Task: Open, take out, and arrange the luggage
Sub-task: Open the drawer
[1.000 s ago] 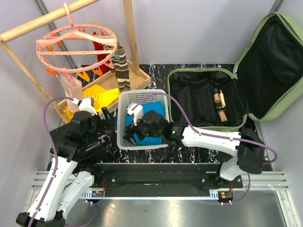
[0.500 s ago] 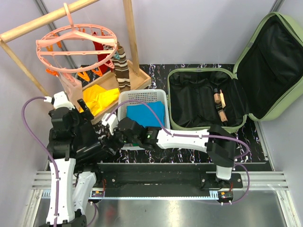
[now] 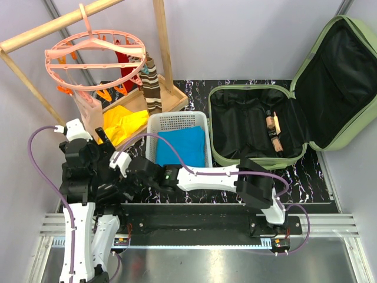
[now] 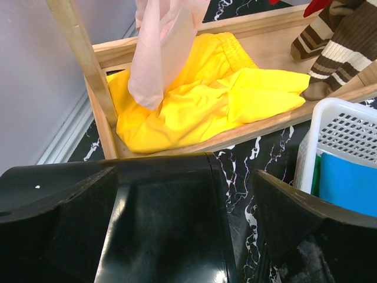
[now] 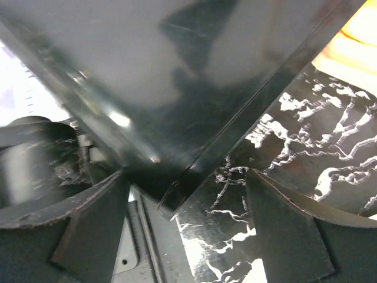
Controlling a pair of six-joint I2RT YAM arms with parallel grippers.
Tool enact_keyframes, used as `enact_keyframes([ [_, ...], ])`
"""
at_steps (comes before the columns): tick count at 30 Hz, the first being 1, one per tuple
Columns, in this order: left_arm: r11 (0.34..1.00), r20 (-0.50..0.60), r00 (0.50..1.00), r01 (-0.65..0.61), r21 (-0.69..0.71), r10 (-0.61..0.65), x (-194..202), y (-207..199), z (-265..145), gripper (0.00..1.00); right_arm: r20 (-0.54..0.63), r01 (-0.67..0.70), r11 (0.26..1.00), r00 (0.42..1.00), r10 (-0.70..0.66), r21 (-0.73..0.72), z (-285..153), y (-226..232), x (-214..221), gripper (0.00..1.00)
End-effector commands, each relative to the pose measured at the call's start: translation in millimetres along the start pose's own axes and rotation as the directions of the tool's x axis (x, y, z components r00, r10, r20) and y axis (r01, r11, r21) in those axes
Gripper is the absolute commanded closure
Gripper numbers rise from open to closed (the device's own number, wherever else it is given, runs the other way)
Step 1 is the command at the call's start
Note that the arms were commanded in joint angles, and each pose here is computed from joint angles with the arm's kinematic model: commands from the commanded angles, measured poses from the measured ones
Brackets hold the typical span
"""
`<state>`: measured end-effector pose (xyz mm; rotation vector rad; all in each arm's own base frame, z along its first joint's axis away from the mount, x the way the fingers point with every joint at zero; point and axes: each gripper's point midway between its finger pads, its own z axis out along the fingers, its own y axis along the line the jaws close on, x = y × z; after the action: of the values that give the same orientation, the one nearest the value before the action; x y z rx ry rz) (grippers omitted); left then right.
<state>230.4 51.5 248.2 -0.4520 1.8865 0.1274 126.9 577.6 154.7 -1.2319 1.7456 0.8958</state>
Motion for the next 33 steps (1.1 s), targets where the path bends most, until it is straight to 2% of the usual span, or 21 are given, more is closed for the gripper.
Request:
enact_keyframes([
  [1, 1.000, 0.058, 0.998, -0.006, 0.003, 0.006, -18.0, -0.8, -5.9, 0.01, 0.020, -0.010, 0.979, 1.000, 0.006, 0.202, -0.3, -40.7, -20.6, 0.17],
  [7, 1.000, 0.050, 0.999, -0.007, 0.028, 0.006, -17.6, -4.7, -11.3, 0.01, 0.036, -0.083, 0.940, 0.997, 0.075, 0.330, -12.2, -99.1, -19.4, 0.19],
  [17, 0.995, 0.002, 1.000, 0.014, 0.101, -0.014, -4.4, -17.1, -15.0, 0.01, 0.088, -0.127, 0.916, 0.991, 0.100, 0.380, -8.5, -163.9, -34.4, 0.19],
  [22, 0.993, 0.003, 1.000, 0.025, 0.114, -0.025, -5.3, -19.2, -19.0, 0.01, 0.107, -0.126, 0.904, 0.990, 0.090, 0.408, -30.2, -167.9, -43.1, 0.18],
  [25, 0.998, 0.006, 1.000, 0.018, 0.058, -0.018, -3.6, -8.8, -16.8, 0.01, 0.135, -0.151, 0.909, 0.985, 0.106, 0.389, -50.0, -160.4, -44.9, 0.17],
  [26, 1.000, 0.010, 1.000, 0.020, 0.011, -0.020, -3.8, -0.3, -16.7, 0.01, 0.106, -0.154, 0.911, 0.987, 0.122, 0.382, -52.2, -157.1, -29.2, 0.17],
  [27, 1.000, 0.011, 1.000, 0.025, -0.019, -0.024, -3.4, 4.9, -17.0, 0.01, 0.161, -0.189, 0.914, 0.977, 0.139, 0.358, -61.3, -151.8, -44.0, 0.17],
  [30, 0.995, 0.039, 0.998, 0.049, -0.089, -0.046, -7.1, 17.5, -19.1, 0.01, 0.181, -0.245, 0.932, 0.963, 0.201, 0.268, -69.4, -132.3, -40.1, 0.17],
  [33, 0.995, 0.035, 0.997, 0.075, -0.060, -0.073, -12.6, 10.1, -18.7, 0.01, 0.176, -0.273, 0.945, 0.954, 0.243, 0.178, -70.5, -112.5, -35.9, 0.18],
])
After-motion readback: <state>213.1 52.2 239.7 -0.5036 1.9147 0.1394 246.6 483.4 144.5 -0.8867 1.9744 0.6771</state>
